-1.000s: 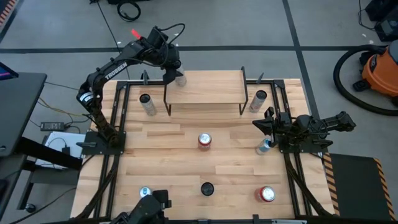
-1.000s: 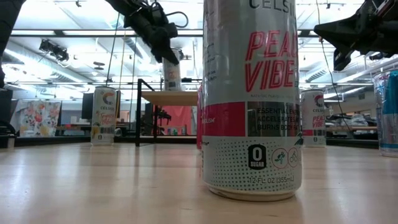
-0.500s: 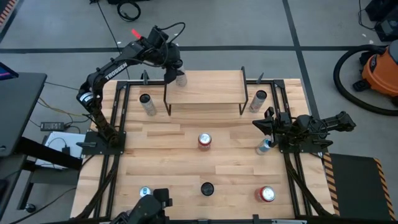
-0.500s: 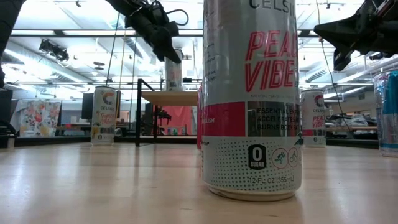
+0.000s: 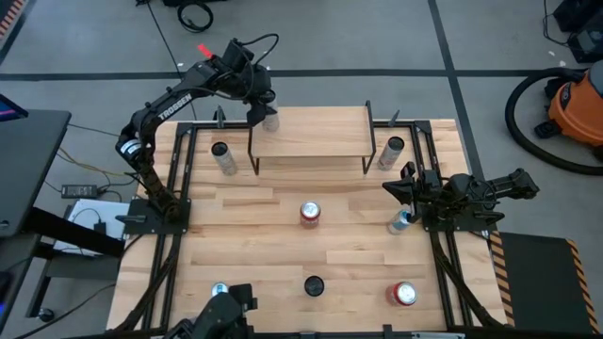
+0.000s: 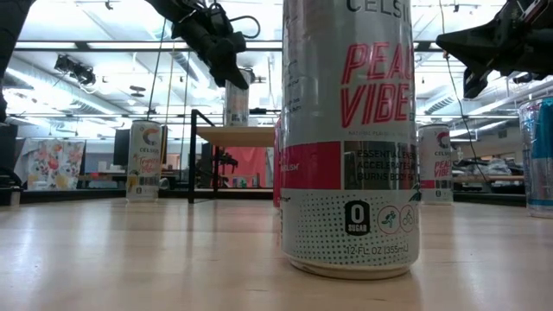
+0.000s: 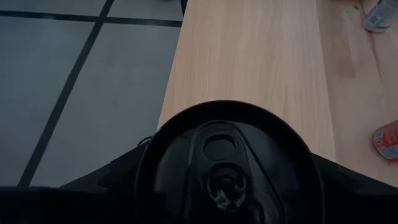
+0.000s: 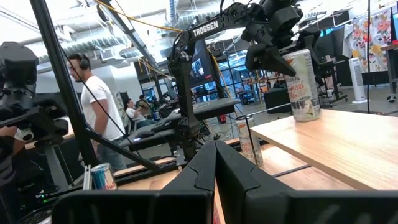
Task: Place canned beverage on shelf
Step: Put the bottom white yellow soda can on the shelf, then put the top blue soda can on the shelf
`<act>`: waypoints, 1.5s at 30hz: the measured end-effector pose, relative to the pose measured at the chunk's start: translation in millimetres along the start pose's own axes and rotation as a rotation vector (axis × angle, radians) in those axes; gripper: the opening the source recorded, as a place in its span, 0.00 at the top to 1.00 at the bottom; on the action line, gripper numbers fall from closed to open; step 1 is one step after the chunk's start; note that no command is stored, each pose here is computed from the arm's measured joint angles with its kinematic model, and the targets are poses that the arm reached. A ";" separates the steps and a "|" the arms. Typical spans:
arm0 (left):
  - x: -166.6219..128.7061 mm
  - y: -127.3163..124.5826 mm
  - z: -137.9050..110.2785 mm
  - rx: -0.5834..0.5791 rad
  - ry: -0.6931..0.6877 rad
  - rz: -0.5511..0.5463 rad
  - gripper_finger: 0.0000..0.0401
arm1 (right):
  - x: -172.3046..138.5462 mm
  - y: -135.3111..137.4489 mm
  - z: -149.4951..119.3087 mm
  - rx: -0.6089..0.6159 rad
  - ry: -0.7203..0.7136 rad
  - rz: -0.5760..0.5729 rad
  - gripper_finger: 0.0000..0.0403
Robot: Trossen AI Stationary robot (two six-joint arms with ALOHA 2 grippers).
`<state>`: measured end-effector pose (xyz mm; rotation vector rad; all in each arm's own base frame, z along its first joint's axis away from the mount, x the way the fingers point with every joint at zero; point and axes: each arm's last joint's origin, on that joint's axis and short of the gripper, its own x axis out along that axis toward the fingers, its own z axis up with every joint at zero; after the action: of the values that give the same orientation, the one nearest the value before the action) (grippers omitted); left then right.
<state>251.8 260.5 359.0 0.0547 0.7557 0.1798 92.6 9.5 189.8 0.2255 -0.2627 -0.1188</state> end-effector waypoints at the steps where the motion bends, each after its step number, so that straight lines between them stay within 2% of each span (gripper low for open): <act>1: 0.0 0.0 -0.1 0.012 0.001 0.001 0.19 | 0.0 0.0 0.1 0.000 -0.001 0.000 0.96; 8: 0.3 0.5 1.9 0.072 -0.014 0.010 0.12 | 0.0 0.0 0.1 0.000 -0.001 0.000 0.96; 26: -4.6 1.6 6.8 0.072 -0.053 0.048 0.12 | 0.0 0.0 0.0 0.000 0.000 0.000 0.96; 39: -27.7 -6.8 18.0 0.116 -0.125 0.097 0.12 | 0.0 0.0 0.0 0.000 0.000 0.000 0.96; 45: -36.9 -12.9 27.1 0.075 -0.188 0.119 0.12 | 0.0 0.0 0.0 0.000 0.000 0.000 0.96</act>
<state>245.9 241.6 402.2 0.1856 0.5715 0.2564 92.7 9.5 189.7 0.2256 -0.2626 -0.1187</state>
